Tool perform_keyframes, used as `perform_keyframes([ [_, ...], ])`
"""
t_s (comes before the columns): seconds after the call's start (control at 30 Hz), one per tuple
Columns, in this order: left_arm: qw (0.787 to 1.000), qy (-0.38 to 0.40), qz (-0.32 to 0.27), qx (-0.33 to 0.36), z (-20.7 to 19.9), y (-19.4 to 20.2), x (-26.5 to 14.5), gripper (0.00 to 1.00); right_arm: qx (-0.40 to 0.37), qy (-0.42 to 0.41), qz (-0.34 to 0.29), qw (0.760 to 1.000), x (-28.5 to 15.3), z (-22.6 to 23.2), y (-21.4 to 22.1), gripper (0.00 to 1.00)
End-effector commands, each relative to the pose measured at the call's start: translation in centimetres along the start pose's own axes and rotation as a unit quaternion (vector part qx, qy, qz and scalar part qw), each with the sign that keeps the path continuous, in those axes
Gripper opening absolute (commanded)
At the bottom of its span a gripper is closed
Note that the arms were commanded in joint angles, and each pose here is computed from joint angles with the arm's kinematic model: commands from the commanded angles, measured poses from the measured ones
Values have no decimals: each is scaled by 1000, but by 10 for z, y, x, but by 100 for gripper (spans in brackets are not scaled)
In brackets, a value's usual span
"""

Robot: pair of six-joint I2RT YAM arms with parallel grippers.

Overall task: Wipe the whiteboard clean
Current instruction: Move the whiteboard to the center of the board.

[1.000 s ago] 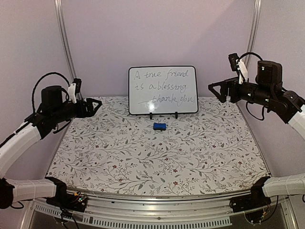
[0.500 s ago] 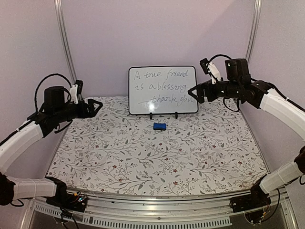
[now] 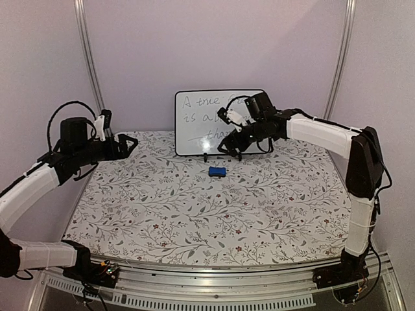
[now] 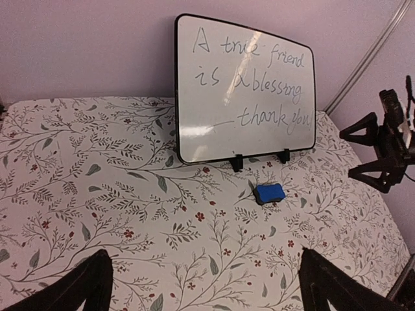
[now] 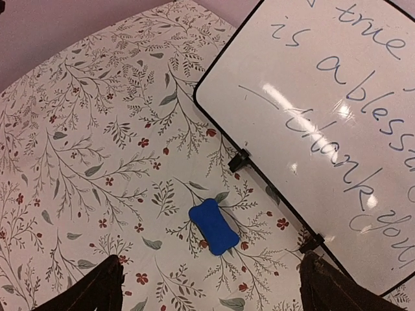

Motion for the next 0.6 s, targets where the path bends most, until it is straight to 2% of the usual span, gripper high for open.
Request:
perform_keyframes([
  [0.0,1000,9,-15,-2,-1,-9,-3,100,-43,-31,29,998,34,6,19,93],
  [0.3,1000,5,-15,-7,4,-10,-1,100,-78,-58,76,992,92,20,60,90],
  [0.57,1000,4,-14,-9,6,-9,-1,100,-95,-66,78,990,114,23,74,85],
])
Point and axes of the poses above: each gripper's point midway between its finger pads, its own x axis out along the fingers, its own z axis along the line the jaws close on, y = z × x, the point moved 7 cm from there along -x, back along the fingers, and after that the axes turned 14 degrees about -x, right-handed, at the moved point
